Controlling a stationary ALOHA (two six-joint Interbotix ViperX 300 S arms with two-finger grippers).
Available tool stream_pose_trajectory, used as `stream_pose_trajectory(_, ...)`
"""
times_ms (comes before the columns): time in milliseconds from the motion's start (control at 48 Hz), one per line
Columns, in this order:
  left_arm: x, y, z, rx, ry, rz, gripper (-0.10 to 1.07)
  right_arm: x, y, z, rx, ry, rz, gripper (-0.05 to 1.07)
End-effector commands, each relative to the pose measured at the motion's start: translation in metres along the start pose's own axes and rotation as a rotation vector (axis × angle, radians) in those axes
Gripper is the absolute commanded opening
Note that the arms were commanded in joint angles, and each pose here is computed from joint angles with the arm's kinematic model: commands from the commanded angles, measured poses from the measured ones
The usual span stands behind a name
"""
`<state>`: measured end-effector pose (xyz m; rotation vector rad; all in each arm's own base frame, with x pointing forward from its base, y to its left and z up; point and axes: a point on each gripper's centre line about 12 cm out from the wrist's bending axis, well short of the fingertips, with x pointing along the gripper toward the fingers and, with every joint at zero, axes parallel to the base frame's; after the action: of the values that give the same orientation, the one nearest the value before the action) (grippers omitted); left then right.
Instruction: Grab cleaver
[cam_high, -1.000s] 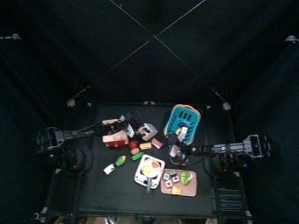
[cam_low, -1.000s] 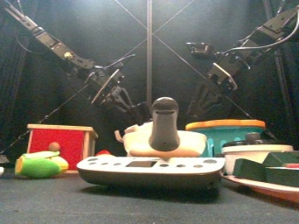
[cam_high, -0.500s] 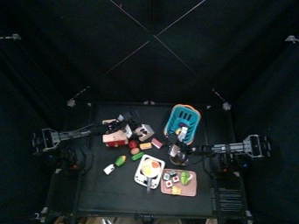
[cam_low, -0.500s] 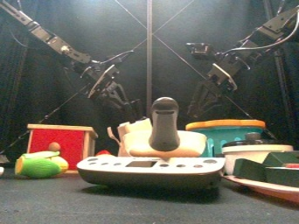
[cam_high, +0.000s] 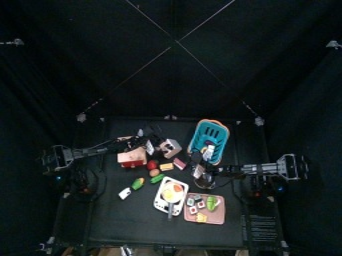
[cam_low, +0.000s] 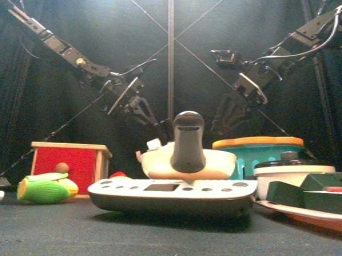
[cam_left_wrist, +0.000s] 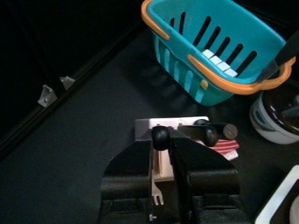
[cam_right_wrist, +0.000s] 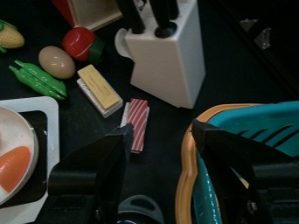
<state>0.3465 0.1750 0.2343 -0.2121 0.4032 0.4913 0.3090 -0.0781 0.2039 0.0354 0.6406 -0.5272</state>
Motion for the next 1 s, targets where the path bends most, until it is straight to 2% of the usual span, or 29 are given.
stream_pose_trajectory(0, -0.004, 0.000, 0.022, 0.006, -0.055, -0.001, 0.43, 0.001, -0.001, 0.011, 0.014, -0.024, 0.007, 0.89)
stream_pose_trajectory(271, -0.018, -0.002, 0.018, 0.008, -0.035, -0.007, 0.43, 0.004, 0.001, 0.012, 0.011, -0.023, 0.018, 0.89)
stream_pose_trajectory(521, -0.052, -0.003, 0.025, 0.007, -0.091, -0.016, 0.43, 0.004, 0.000, 0.011, 0.008, -0.021, 0.018, 0.89)
stream_pose_trajectory(979, -0.102, -0.004, 0.017, 0.009, -0.102, -0.030, 0.44, 0.004, 0.000, 0.011, 0.005, -0.021, 0.017, 0.89)
